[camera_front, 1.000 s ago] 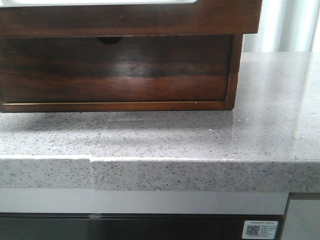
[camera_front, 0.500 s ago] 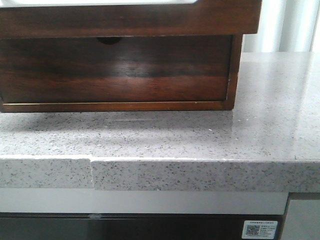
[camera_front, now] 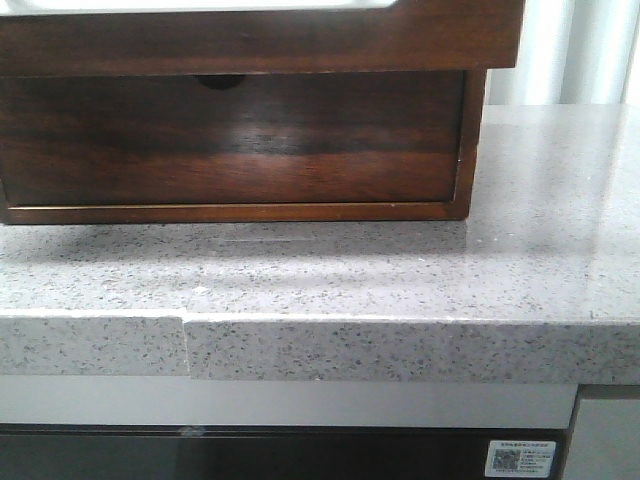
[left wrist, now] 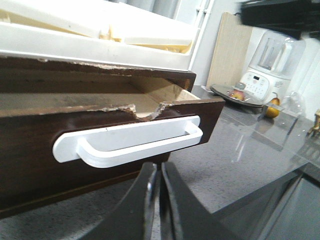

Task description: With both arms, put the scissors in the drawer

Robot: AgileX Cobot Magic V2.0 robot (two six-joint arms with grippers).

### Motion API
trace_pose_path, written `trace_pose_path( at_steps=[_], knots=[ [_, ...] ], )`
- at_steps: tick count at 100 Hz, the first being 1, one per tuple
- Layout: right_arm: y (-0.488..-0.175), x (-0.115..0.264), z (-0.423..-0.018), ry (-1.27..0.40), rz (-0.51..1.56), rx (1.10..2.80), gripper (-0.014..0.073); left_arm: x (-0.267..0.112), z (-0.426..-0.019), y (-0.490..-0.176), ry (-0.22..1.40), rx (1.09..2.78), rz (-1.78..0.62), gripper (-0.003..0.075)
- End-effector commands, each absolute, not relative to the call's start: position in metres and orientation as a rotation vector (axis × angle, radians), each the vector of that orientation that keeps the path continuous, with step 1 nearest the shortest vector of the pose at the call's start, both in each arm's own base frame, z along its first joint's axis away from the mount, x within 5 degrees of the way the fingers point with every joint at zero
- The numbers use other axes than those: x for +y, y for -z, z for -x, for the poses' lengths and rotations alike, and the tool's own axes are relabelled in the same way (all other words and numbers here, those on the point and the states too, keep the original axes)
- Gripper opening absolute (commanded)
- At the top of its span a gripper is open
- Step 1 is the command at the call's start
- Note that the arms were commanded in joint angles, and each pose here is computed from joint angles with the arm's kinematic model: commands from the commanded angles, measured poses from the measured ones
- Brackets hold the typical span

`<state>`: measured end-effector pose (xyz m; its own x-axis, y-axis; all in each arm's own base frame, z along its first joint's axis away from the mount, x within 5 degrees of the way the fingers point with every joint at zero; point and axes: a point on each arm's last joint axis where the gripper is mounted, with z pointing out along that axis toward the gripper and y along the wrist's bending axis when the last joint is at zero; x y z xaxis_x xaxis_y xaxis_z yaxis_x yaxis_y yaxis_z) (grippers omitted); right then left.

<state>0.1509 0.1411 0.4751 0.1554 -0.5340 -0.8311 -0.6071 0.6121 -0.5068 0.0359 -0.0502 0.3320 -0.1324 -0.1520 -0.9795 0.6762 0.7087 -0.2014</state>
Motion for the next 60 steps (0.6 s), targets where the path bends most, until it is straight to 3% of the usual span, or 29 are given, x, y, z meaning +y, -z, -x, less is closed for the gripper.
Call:
trace_pose_path(
  at_steps=[1, 30, 60],
  knots=[
    [-0.484, 0.104, -0.116, -0.116, 0.913, 1.396, -0.0038, -0.046, -0.033, -0.344, 0.721, 1.485, -0.428, -0.0019],
    [-0.414, 0.016, -0.037, -0.181, 0.778, 1.318, -0.0038, -0.046, -0.03, -0.342, 0.704, 1.492, -0.464, -0.0019],
    [-0.388, -0.005, -0.019, -0.21, 0.725, 1.286, -0.0041, -0.046, -0.03, -0.342, 0.706, 1.492, -0.464, -0.0019]
  ],
)
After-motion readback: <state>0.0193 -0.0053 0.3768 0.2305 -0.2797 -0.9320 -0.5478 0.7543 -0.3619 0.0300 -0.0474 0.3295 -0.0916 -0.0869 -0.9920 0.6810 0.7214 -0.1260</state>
